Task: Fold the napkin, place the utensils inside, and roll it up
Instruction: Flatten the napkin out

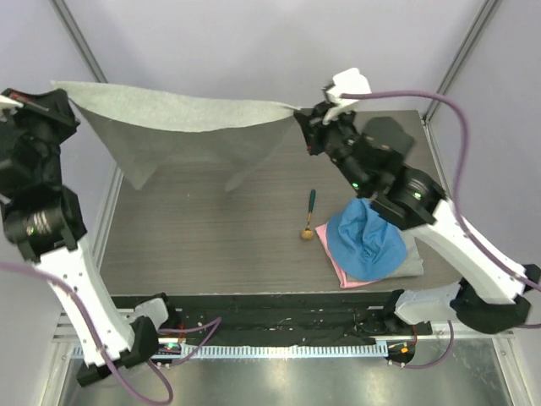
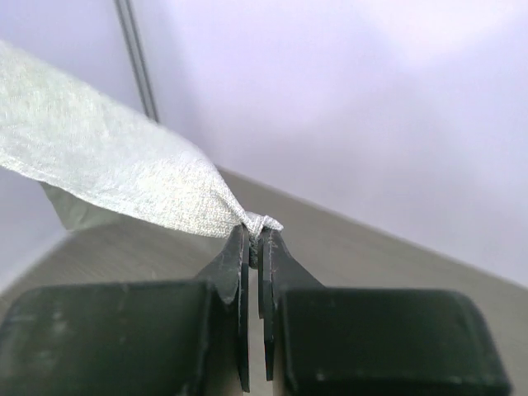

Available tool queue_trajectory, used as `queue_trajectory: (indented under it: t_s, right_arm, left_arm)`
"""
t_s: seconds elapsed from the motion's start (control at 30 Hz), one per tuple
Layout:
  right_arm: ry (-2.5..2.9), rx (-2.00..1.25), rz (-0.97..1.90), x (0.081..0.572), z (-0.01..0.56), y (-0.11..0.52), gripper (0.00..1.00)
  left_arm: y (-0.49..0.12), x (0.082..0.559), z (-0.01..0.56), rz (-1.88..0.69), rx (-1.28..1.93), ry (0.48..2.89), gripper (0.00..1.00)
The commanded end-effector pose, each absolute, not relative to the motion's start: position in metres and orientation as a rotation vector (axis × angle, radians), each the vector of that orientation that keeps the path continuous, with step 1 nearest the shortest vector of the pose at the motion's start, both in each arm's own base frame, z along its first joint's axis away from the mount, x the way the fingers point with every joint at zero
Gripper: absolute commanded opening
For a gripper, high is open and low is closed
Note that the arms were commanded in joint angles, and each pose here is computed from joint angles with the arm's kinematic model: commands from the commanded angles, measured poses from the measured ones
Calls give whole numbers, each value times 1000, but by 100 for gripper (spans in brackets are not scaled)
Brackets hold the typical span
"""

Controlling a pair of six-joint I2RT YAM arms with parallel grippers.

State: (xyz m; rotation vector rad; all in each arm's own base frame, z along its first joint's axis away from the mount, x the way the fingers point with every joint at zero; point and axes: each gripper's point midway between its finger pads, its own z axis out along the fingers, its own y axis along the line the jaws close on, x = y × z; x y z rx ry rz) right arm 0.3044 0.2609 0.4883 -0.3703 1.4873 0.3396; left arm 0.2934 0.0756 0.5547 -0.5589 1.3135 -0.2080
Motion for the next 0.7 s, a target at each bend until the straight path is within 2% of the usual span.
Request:
queue_trajectory:
  t_s: [0.0, 0.17, 0.23, 0.33, 0.43, 0.47, 0.53, 0.57, 0.63, 0.67]
  right_arm:
    - [1321, -340, 406, 267, 544, 234, 1]
    - [1243, -356, 562, 236, 567, 229, 1]
    - [1241, -351, 584, 236, 569, 232, 1]
    - [1267, -289, 526, 249, 573, 228, 1]
    - [1336, -222, 409, 294, 558, 223, 1]
    - [1384, -196, 366, 329, 541, 218, 1]
    - [1436, -207, 431, 361, 521, 228, 1]
    - [1512, -210, 398, 400, 488, 230, 1]
    - [1583, -203, 409, 439, 456, 238, 1]
    - [1658, -194, 381, 480, 417, 240, 1]
  left_arm:
    - [63, 227, 602, -112, -515, 1209, 0]
    - [53, 176, 637, -15, -464, 1127, 0]
    - [56, 182, 633, -12, -468, 1149, 0]
    - [61, 223, 608, -66, -474, 1255, 0]
    - [76, 279, 562, -108, -512, 1401, 0]
    - [83, 297, 541, -114, -536, 1456, 0]
    - [97, 330, 514, -113, -561, 1506, 0]
    - [104, 347, 486, -114, -589, 1563, 0]
    - [121, 383, 438, -105, -632, 1648, 0]
    - [125, 394, 421, -106, -644, 1679, 0]
